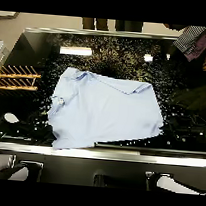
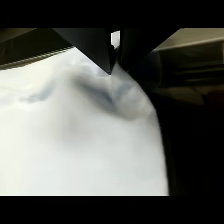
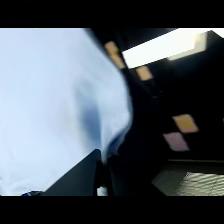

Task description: Fold the clothes and pants, and hang the long-sleeved shirts on hangers.

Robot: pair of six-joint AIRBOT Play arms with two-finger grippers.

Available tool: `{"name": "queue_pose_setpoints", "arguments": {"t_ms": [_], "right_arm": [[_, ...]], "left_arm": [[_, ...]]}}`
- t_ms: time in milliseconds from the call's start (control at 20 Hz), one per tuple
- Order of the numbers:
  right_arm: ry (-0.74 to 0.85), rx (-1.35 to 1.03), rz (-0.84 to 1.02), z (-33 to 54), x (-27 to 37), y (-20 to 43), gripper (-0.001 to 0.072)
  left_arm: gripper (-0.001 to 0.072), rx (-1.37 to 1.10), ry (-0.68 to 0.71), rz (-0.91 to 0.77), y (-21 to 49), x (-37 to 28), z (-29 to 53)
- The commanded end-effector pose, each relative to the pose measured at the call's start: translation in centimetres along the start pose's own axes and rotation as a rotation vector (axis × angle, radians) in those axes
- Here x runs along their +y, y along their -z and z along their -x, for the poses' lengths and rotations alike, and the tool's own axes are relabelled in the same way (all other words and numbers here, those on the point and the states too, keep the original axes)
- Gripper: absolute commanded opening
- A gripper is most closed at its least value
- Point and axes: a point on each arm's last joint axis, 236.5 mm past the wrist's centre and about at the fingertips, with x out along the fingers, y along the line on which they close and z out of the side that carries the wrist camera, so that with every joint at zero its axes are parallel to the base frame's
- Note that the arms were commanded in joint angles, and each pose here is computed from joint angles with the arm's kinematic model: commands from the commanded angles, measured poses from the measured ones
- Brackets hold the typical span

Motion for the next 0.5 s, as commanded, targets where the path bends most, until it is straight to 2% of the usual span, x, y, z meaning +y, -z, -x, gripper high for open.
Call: {"name": "queue_pose_setpoints", "arguments": {"t_ms": [0, 150, 250, 450], "right_arm": [[-0.112, -0.025, 0.126, -0.8, 4.5, -0.5, 0.0036], [-0.071, -0.106, 0.31, -2.2, 9.9, -2.5, 0.0036], [-0.051, -0.257, 0.427, -0.3, 15.2, -5.7, 0.0036], [-0.099, -0.625, 0.647, 11.5, 28.5, -10.2, 0.0036]], "left_arm": [[0.0018, -0.065, 0.032, -0.024, -2.0, -1.5, 0.9], [0.0018, -0.205, 0.06, -0.097, -6.2, -4.8, 4.7], [0.0018, -0.338, 0.08, -0.185, -9.5, -8.2, 9.1], [0.0018, -0.679, 0.138, -0.419, -13.4, -18.1, 22.9]]}}
